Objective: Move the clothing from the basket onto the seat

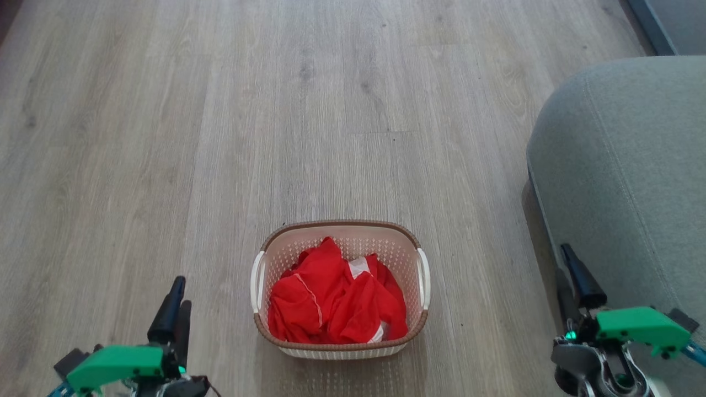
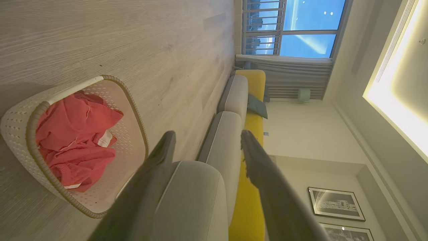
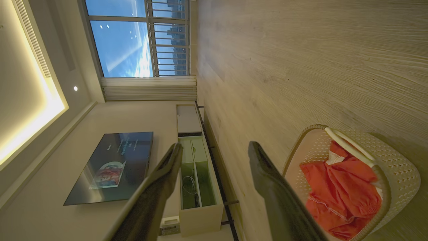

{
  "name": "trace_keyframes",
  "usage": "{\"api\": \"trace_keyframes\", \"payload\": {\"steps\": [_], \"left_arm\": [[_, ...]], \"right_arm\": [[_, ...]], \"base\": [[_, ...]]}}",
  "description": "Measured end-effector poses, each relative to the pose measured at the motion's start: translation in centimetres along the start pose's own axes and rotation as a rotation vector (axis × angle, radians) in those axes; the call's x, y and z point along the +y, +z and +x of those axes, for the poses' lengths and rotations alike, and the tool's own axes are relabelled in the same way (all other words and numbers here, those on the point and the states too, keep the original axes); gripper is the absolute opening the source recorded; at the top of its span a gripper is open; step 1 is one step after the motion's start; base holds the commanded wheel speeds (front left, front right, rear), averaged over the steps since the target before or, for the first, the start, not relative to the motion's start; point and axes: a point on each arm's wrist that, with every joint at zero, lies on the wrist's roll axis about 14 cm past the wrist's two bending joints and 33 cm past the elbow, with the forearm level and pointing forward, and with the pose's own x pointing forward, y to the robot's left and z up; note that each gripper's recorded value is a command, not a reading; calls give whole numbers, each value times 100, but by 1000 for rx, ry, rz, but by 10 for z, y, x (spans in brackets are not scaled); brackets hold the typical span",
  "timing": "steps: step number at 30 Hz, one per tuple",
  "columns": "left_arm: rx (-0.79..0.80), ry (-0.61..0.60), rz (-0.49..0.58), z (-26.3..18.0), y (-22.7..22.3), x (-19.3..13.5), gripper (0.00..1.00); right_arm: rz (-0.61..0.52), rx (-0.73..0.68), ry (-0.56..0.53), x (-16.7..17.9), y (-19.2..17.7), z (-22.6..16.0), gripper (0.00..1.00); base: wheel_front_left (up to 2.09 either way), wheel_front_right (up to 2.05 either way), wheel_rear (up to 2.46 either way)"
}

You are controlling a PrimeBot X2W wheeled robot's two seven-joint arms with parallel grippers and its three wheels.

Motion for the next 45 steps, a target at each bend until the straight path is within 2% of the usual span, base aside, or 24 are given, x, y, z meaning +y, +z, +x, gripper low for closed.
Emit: {"api": "trace_keyframes", "payload": {"steps": [12, 27, 45], "left_arm": [[-13, -18, 140, 10, 1, -10, 100], [-17, -48, 443, 19, 1, -24, 100], [-45, -107, 699, 30, 0, -46, 100]], "right_arm": [[-131, 18, 12, 9, -7, 11, 100], [-401, 12, 51, 25, -9, 22, 100], [-648, 11, 120, 47, -16, 33, 100]], "base": [[0, 0, 0], [0, 0, 0], [0, 0, 0]]}}
